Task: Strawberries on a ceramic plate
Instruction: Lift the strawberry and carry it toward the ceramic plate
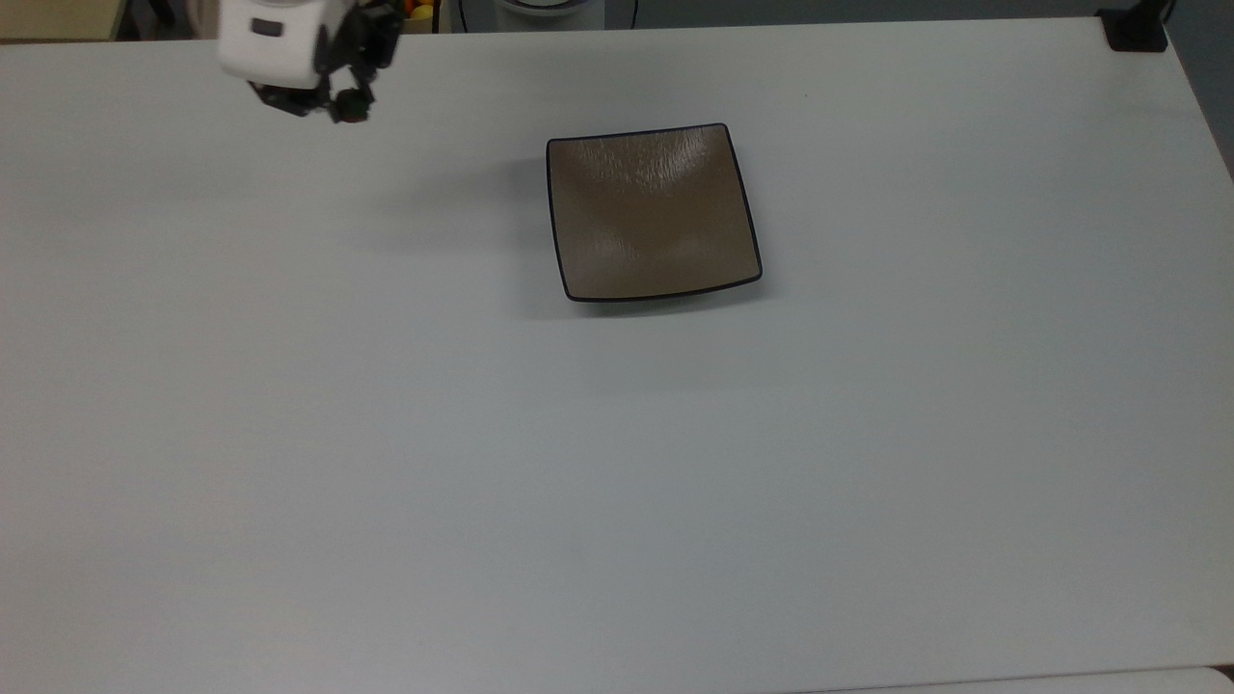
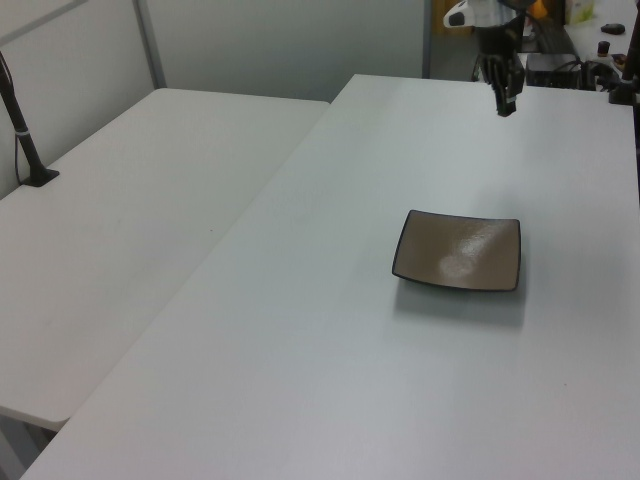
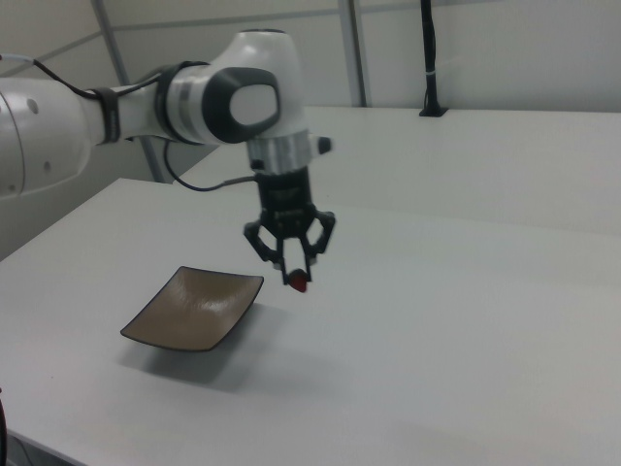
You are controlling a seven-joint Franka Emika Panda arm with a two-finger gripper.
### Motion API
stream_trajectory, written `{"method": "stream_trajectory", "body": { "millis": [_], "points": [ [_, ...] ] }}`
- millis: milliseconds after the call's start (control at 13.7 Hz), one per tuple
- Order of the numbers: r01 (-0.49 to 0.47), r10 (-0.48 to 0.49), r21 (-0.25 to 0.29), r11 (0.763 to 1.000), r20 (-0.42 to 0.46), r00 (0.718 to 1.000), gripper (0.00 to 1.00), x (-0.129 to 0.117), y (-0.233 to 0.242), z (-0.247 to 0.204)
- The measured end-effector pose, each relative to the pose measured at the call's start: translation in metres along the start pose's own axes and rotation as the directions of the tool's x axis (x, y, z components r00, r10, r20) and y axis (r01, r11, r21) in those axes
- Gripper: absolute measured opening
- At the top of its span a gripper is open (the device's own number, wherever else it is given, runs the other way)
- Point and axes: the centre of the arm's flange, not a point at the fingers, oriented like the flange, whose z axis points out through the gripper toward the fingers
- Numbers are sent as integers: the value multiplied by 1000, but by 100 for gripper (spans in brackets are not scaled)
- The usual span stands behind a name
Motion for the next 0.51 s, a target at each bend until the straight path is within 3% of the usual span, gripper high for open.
{"method": "stream_trajectory", "body": {
  "millis": [513],
  "points": [
    [-86,86,-1,996,-9,996,33,84,-92,-6]
  ]
}}
